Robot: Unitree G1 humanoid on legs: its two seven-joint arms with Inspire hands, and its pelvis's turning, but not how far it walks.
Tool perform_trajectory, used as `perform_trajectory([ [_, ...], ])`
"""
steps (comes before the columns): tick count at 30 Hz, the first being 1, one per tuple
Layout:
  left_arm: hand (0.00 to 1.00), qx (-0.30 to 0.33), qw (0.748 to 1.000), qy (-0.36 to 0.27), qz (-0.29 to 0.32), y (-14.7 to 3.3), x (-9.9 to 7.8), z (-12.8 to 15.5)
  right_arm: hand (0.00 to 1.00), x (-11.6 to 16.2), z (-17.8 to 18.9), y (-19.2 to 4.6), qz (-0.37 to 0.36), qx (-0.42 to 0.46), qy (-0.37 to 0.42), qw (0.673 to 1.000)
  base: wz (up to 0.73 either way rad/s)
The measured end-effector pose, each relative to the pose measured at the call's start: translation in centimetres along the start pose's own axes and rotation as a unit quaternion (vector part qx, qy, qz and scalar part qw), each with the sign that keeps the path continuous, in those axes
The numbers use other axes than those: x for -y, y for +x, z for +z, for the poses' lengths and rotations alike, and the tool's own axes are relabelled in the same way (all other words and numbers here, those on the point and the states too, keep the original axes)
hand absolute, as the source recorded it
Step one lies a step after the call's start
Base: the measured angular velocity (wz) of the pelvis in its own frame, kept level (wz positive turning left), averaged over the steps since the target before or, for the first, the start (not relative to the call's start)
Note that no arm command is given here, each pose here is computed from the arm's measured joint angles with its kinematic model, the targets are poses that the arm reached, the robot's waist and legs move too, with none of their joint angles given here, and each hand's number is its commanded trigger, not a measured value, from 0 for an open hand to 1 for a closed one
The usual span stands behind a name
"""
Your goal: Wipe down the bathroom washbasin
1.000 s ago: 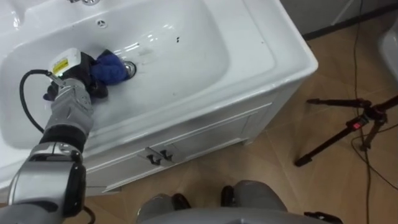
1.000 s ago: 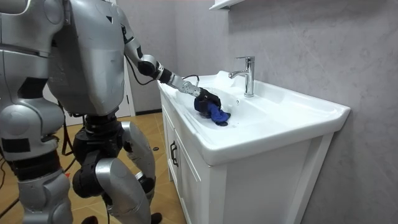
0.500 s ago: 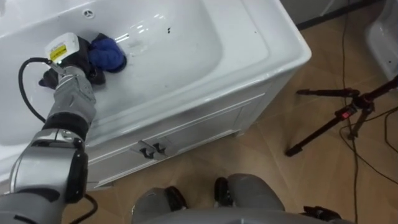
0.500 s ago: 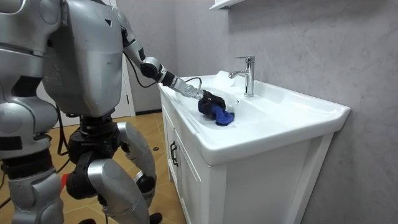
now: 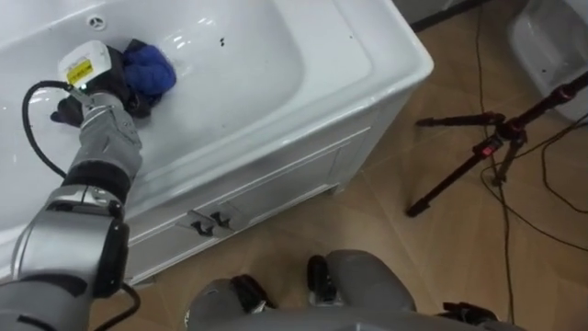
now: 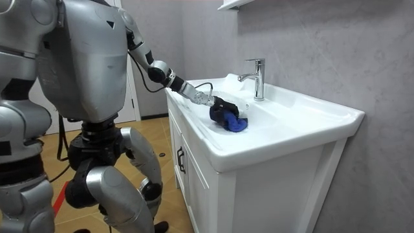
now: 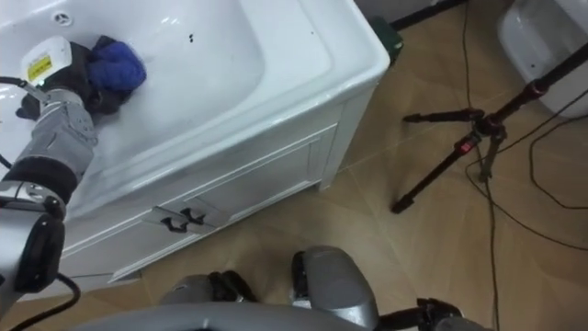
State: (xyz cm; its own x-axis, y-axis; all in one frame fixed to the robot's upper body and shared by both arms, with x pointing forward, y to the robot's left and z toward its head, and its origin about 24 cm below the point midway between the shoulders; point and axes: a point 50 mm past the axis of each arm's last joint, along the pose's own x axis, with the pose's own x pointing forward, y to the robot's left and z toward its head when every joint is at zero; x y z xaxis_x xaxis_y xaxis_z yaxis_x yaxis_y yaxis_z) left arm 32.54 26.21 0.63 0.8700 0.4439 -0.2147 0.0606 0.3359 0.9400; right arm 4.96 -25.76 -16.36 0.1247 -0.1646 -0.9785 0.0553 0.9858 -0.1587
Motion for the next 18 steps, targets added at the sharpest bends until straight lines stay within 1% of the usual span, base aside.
perform_trajectory([
  [5,1.0,0.013,0.999,-0.049,-0.01,-0.3,0.4,1.7,0.0,-0.2,-0.2,0.0,0.003,-0.004,-0.007,1.0,-0.07],
  [7,1.0,0.036,0.997,-0.066,-0.015,-0.7,0.7,3.3,0.0,-0.2,-0.1,0.0,0.004,-0.001,-0.007,1.0,0.0],
  [10,1.0,0.068,0.993,-0.091,-0.019,-1.0,0.9,5.0,0.0,-0.2,0.0,0.0,0.008,0.003,-0.007,1.0,-0.05],
  [15,1.0,0.067,0.991,-0.117,-0.027,-1.0,0.9,5.1,0.0,-0.3,0.1,0.0,0.016,0.009,-0.008,1.0,-0.05],
  [18,1.0,0.081,0.986,-0.14,-0.038,-1.2,0.7,6.0,0.0,-0.3,0.0,0.0,0.019,0.009,-0.007,1.0,0.0],
])
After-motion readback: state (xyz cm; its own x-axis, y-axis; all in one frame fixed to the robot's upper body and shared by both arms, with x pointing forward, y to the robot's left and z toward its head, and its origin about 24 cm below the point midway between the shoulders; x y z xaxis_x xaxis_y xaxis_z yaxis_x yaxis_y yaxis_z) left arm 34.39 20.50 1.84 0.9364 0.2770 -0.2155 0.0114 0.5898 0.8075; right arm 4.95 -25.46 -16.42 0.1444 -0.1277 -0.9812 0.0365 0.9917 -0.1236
